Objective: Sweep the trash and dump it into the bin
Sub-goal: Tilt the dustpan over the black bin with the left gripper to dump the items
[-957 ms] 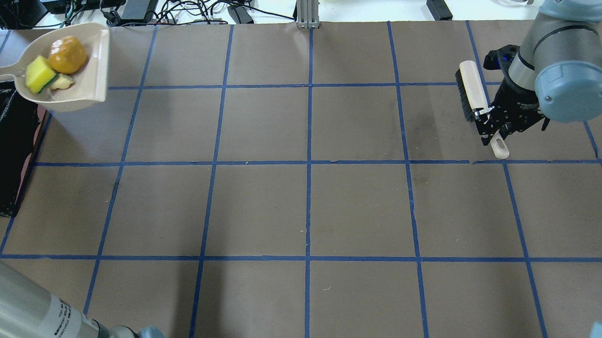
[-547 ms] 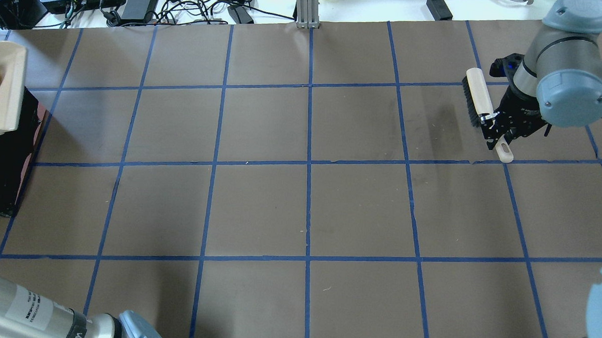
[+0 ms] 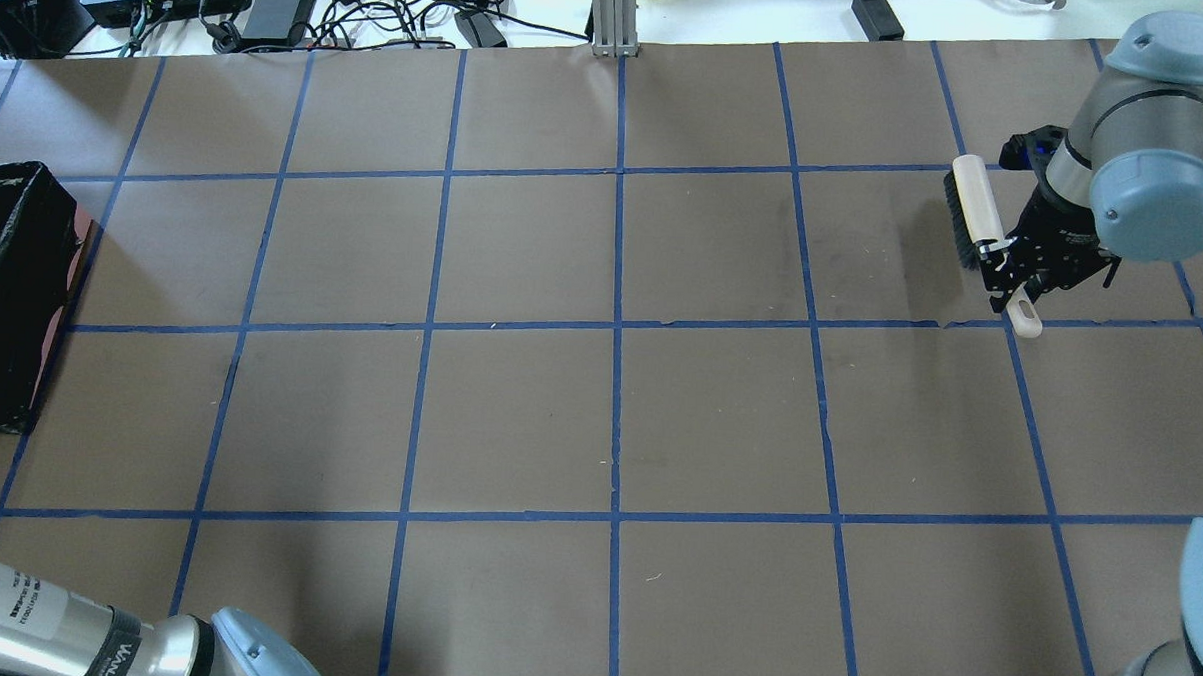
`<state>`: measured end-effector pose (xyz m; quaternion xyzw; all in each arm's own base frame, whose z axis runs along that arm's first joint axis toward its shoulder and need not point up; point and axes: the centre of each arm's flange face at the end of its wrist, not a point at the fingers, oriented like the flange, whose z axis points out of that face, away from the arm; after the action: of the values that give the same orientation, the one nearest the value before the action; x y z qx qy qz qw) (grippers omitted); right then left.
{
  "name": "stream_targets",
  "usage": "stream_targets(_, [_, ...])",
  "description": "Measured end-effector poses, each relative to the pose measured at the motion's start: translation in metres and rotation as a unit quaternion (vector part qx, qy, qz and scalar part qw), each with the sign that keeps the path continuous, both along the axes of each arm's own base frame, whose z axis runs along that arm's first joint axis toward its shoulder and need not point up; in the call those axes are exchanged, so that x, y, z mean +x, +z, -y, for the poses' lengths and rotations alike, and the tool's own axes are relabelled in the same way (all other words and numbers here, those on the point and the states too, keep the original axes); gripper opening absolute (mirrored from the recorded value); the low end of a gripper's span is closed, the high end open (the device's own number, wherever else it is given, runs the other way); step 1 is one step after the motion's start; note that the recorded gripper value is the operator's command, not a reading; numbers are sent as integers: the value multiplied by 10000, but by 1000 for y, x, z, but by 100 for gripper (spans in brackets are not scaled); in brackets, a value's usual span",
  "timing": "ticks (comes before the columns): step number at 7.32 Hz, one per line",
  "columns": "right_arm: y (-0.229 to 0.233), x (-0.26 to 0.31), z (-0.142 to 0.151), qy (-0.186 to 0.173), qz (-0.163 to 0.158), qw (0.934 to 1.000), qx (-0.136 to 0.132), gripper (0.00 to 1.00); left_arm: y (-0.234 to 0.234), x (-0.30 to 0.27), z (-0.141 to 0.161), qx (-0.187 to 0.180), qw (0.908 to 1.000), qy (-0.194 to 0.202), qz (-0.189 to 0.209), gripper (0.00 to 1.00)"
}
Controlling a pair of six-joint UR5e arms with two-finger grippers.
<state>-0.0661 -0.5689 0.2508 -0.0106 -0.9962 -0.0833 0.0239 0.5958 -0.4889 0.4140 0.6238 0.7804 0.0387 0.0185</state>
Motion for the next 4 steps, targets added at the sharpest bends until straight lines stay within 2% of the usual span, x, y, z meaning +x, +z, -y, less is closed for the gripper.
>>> stream_targets(3, [-6, -1, 1, 3, 20, 10000, 37, 0, 25, 4, 10, 390, 9956, -478, 706, 0])
stream_targets(4, [-7, -1, 1, 3, 19, 10000, 43, 6, 32, 1, 19, 462, 9915, -663, 1020, 0])
